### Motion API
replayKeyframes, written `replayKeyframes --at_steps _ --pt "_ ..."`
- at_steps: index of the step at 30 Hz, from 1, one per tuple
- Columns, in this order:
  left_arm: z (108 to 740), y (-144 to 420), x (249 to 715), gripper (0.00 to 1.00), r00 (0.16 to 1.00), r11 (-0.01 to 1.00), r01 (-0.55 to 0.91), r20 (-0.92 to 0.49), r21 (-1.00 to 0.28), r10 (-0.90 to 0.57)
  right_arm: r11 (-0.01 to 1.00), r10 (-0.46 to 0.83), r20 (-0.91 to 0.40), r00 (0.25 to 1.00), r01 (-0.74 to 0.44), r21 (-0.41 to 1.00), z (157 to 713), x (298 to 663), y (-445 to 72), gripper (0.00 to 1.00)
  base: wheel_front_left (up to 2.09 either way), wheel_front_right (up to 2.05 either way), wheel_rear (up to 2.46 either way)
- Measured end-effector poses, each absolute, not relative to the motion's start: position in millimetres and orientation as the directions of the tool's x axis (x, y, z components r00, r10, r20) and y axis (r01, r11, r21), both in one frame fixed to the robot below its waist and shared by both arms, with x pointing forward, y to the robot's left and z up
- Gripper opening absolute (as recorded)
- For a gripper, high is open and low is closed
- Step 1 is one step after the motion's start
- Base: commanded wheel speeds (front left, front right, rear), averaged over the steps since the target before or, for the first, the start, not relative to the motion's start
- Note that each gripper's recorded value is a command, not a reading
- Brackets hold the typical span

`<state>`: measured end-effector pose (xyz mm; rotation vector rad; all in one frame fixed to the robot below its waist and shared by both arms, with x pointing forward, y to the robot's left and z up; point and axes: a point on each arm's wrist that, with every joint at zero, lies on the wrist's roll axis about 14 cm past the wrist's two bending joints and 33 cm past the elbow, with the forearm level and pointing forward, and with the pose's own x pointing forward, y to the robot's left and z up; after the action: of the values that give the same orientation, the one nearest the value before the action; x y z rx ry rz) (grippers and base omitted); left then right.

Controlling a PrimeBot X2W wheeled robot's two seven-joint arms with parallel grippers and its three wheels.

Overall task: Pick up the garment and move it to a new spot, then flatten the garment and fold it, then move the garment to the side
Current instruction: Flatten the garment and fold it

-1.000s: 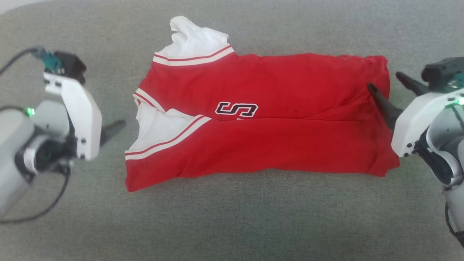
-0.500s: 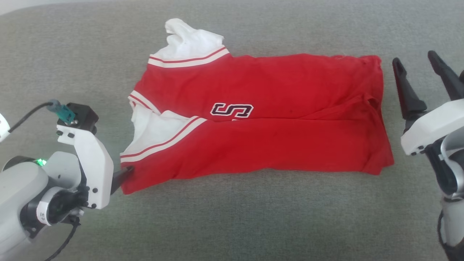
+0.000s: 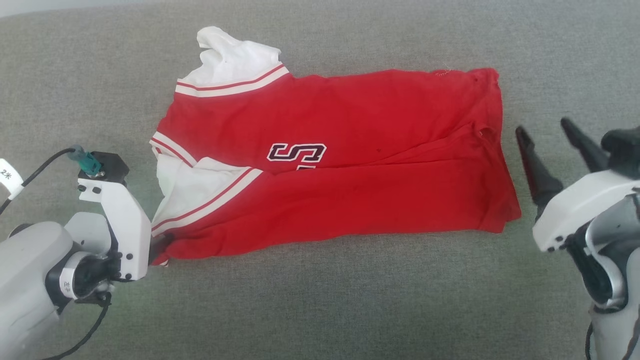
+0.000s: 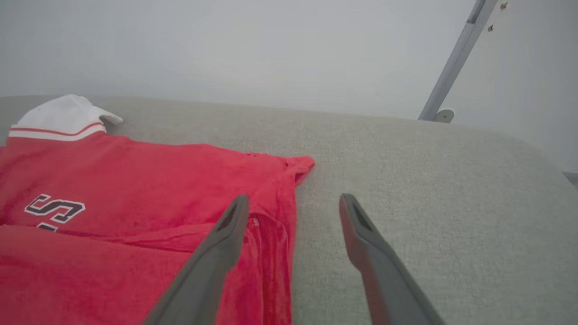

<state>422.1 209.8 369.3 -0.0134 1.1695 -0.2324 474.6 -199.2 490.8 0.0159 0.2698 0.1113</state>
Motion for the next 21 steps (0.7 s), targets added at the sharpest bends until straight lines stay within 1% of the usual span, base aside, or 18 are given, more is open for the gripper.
replayKeyframes --at_steps 1,2,3,5,8,11,21 --pt "367.9 208.7 421.0 1.00 0.358 0.975 0.171 -0.913 -0.139 -0.193 0.993 0.114 -0.288 0.951 -0.109 0.032 486.6 471.6 -198.9 1.00 0.00 0.00 0.00" --pt "367.3 208.2 420.7 0.39 0.352 0.975 0.174 -0.916 -0.141 -0.195 0.993 0.116 -0.314 0.942 -0.108 0.044 481.9 468.7 -198.9 1.00 0.00 0.00 0.00" --pt "367.0 208.4 421.1 0.00 0.350 0.974 0.180 -0.917 -0.137 -0.193 0.992 0.122 -0.348 0.930 -0.112 0.049 475.5 465.3 -197.7 1.00 0.00 0.00 0.00" --pt "366.0 208.4 420.8 0.00 0.344 0.974 0.175 -0.919 -0.140 -0.194 0.992 0.128 -0.407 0.905 -0.114 0.058 464.7 459.1 -197.6 1.00 0.00 0.00 0.00" --pt "365.1 201.2 420.9 0.00 0.344 0.968 0.196 -0.914 -0.156 -0.216 0.990 0.141 -0.511 0.848 -0.117 0.079 444.5 447.5 -196.1 1.00 0.00 0.00 0.00" --pt "364.5 201.2 421.0 0.00 0.348 0.967 0.197 -0.911 -0.160 -0.221 0.987 0.158 -0.609 0.778 -0.125 0.096 424.5 436.1 -193.0 1.00 0.00 0.00 0.00" --pt "360.2 199.9 421.9 0.00 0.350 0.963 0.198 -0.904 -0.184 -0.245 0.986 0.169 -0.768 0.618 -0.120 0.120 385.2 425.9 -191.7 1.00 0.00 0.00 0.00"
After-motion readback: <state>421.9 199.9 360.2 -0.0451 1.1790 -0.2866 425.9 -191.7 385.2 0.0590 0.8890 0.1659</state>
